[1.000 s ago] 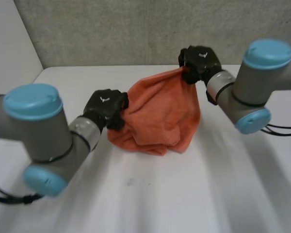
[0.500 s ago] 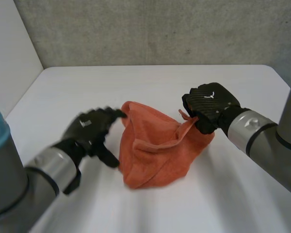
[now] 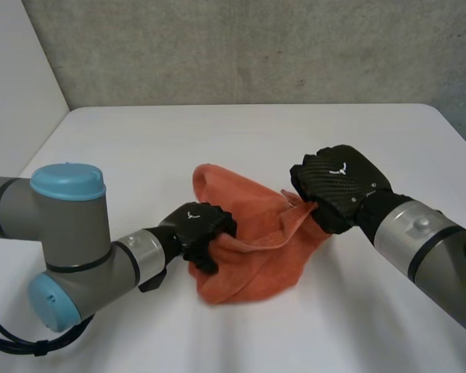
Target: Fold the laundry
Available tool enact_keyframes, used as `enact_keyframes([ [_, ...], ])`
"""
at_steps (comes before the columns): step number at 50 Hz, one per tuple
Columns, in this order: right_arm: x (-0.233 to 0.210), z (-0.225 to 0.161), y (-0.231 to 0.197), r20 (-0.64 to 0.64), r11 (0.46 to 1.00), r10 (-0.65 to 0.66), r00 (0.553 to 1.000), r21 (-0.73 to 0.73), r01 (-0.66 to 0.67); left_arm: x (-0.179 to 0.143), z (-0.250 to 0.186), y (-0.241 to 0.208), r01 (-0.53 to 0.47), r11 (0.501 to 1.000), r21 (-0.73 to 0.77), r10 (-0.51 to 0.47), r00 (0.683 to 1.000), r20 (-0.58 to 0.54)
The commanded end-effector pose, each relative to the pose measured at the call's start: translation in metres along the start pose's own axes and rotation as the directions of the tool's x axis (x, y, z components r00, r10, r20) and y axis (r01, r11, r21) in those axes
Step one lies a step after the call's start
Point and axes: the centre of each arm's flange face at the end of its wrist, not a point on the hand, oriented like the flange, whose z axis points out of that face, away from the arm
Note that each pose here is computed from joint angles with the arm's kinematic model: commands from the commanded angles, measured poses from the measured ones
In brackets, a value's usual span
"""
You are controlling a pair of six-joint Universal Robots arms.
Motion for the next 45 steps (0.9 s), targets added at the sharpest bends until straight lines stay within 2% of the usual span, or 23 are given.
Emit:
enact_keyframes([
  [1, 0.016, 0.025, -0.002, -0.062, 1.000, -0.008, 0.998, 0.009, 0.008, -0.023, 0.017, -0.035, -0.063, 0.986, 0.154, 0.044, 0.991, 0.124],
  [4, 0.028, 0.040, -0.012, -0.108, 0.999, -0.021, 0.994, 0.037, 0.025, -0.033, 0.018, -0.055, -0.098, 0.969, 0.226, 0.052, 0.978, 0.202],
  [5, 0.038, 0.049, -0.023, -0.146, 0.997, -0.030, 0.989, 0.072, 0.041, -0.047, 0.014, -0.095, -0.161, 0.924, 0.346, 0.048, 0.948, 0.314],
  [7, 0.061, 0.063, -0.063, -0.243, 0.974, -0.036, 0.969, 0.209, 0.089, -0.053, 0.003, -0.129, -0.207, 0.874, 0.440, 0.030, 0.926, 0.377],
  [8, 0.067, 0.064, -0.074, -0.272, 0.962, -0.034, 0.962, 0.252, 0.105, -0.056, -0.011, -0.159, -0.246, 0.818, 0.520, 0.005, 0.908, 0.420],
  [10, 0.079, 0.066, -0.095, -0.328, 0.929, -0.024, 0.945, 0.341, 0.142, -0.055, -0.025, -0.186, -0.281, 0.753, 0.595, -0.020, 0.894, 0.448],
  [11, 0.086, 0.068, -0.109, -0.373, 0.889, -0.005, 0.928, 0.423, 0.174, -0.055, -0.033, -0.195, -0.296, 0.723, 0.624, -0.032, 0.888, 0.458],
  [12, 0.089, 0.068, -0.115, -0.391, 0.866, 0.009, 0.920, 0.463, 0.189, -0.054, -0.047, -0.213, -0.325, 0.664, 0.674, -0.052, 0.878, 0.475],
  [16, 0.096, 0.059, -0.138, -0.438, 0.774, 0.065, 0.897, 0.589, 0.231, -0.043, -0.075, -0.226, -0.362, 0.585, 0.725, -0.084, 0.862, 0.499],
  [18, 0.093, 0.048, -0.142, -0.431, 0.760, 0.085, 0.898, 0.611, 0.222, -0.040, -0.082, -0.219, -0.358, 0.593, 0.721, -0.100, 0.856, 0.508],
  [21, 0.086, 0.043, -0.129, -0.404, 0.798, 0.080, 0.911, 0.573, 0.184, -0.030, -0.087, -0.192, -0.326, 0.654, 0.683, -0.111, 0.851, 0.513],
  [22, 0.082, 0.043, -0.121, -0.393, 0.819, 0.077, 0.916, 0.550, 0.167, -0.028, -0.088, -0.183, -0.316, 0.672, 0.670, -0.112, 0.851, 0.513],
  [23, 0.069, 0.044, -0.091, -0.346, 0.893, 0.066, 0.936, 0.440, 0.099, -0.026, -0.088, -0.174, -0.304, 0.692, 0.655, -0.111, 0.851, 0.513],
  [24, 0.064, 0.044, -0.080, -0.327, 0.916, 0.065, 0.943, 0.394, 0.073, -0.019, -0.087, -0.152, -0.278, 0.736, 0.617, -0.101, 0.856, 0.506],
  [26, 0.053, 0.042, -0.060, -0.285, 0.955, 0.062, 0.956, 0.297, 0.026, -0.011, -0.086, -0.127, -0.247, 0.781, 0.573, -0.090, 0.864, 0.495],
  [27, 0.040, 0.039, -0.038, -0.241, 0.983, 0.058, 0.969, 0.183, -0.013, -0.007, -0.086, -0.115, -0.232, 0.803, 0.549, -0.084, 0.868, 0.490],
  [30, 0.027, 0.036, -0.016, -0.197, 0.997, 0.049, 0.979, 0.061, -0.037, 0.015, -0.086, -0.068, -0.167, 0.886, 0.432, -0.050, 0.893, 0.447],
  [31, 0.013, 0.030, 0.010, -0.141, 0.995, 0.040, 0.989, -0.086, -0.052, 0.021, -0.086, -0.056, -0.150, 0.906, 0.395, -0.040, 0.900, 0.434],
  [34, 0.007, 0.024, 0.027, -0.114, 0.983, 0.036, 0.993, -0.174, -0.056, 0.042, -0.093, -0.019, -0.085, 0.969, 0.234, -0.011, 0.925, 0.381],
  [35, 0.005, 0.022, 0.034, -0.110, 0.979, 0.035, 0.993, -0.195, -0.056, 0.042, -0.093, -0.018, -0.084, 0.969, 0.233, -0.011, 0.925, 0.380],
  [36, 0.004, 0.021, 0.036, -0.105, 0.979, 0.034, 0.994, -0.199, -0.054, 0.053, -0.100, -0.001, -0.045, 0.992, 0.116, 0.002, 0.937, 0.349],
  [41, 0.002, 0.021, 0.041, -0.105, 0.980, 0.030, 0.994, -0.193, -0.049, 0.066, -0.112, 0.014, -0.008, 0.999, -0.048, 0.022, 0.952, 0.304],
  [45, 0.003, 0.021, 0.043, -0.116, 0.981, 0.028, 0.993, -0.186, -0.049, 0.072, -0.116, 0.005, -0.018, 0.999, -0.049, 0.032, 0.958, 0.285],
])
